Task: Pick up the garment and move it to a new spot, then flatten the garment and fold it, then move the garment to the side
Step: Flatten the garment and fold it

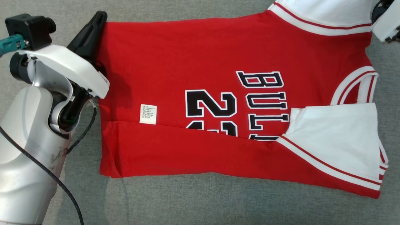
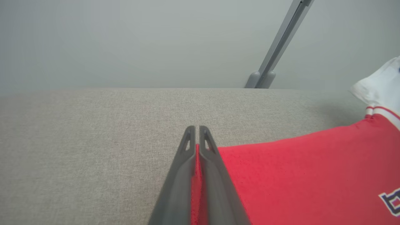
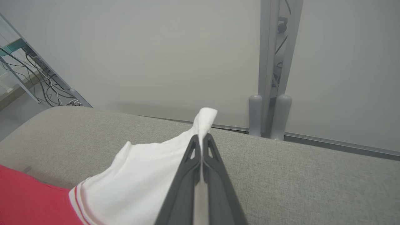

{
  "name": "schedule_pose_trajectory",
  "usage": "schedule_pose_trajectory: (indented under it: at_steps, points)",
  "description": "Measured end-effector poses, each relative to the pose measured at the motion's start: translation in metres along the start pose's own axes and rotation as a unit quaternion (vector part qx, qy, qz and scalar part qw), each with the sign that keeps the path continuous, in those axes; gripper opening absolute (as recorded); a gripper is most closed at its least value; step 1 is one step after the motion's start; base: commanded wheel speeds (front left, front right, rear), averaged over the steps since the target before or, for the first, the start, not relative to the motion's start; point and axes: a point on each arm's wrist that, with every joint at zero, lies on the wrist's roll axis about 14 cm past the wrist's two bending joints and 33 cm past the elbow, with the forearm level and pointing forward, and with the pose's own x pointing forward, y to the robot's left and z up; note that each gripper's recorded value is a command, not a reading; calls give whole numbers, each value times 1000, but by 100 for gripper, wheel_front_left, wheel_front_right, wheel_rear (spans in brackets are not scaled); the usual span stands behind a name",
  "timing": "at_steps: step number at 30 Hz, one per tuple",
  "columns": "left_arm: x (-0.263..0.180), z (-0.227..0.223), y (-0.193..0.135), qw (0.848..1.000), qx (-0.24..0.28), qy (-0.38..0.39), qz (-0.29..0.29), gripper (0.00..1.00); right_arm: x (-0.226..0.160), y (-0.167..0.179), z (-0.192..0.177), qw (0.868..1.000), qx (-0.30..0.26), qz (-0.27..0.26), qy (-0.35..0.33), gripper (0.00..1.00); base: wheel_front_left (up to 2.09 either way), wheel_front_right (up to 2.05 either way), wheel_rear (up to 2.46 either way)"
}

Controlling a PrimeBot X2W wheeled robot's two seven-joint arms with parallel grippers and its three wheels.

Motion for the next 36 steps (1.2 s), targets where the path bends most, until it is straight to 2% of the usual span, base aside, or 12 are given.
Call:
schedule_pose_trajectory:
  at_steps: [11,16,25,34,35,36]
  points:
    - [-20,7,-7,1000,-18,-14,-4,0,-48,24,7,998,30,45,-37,0,0,0,0]
    - [-38,1,-7,999,-46,-10,-1,0,-83,40,-4,994,78,66,-45,0,0,0,0]
    - [-71,-29,2,994,-98,22,33,0,-149,40,-51,985,169,28,-30,0,0,0,0]
    - [-93,-68,4,984,-155,69,60,0,-183,59,-99,970,244,-12,-3,0,0,0,0]
    - [-94,-72,4,982,-162,74,62,0,-185,60,-103,969,248,-17,-2,9,0,0,0]
    - [-94,-72,4,982,-162,74,62,0,-185,60,-103,969,248,-17,-2,9,0,0,0]
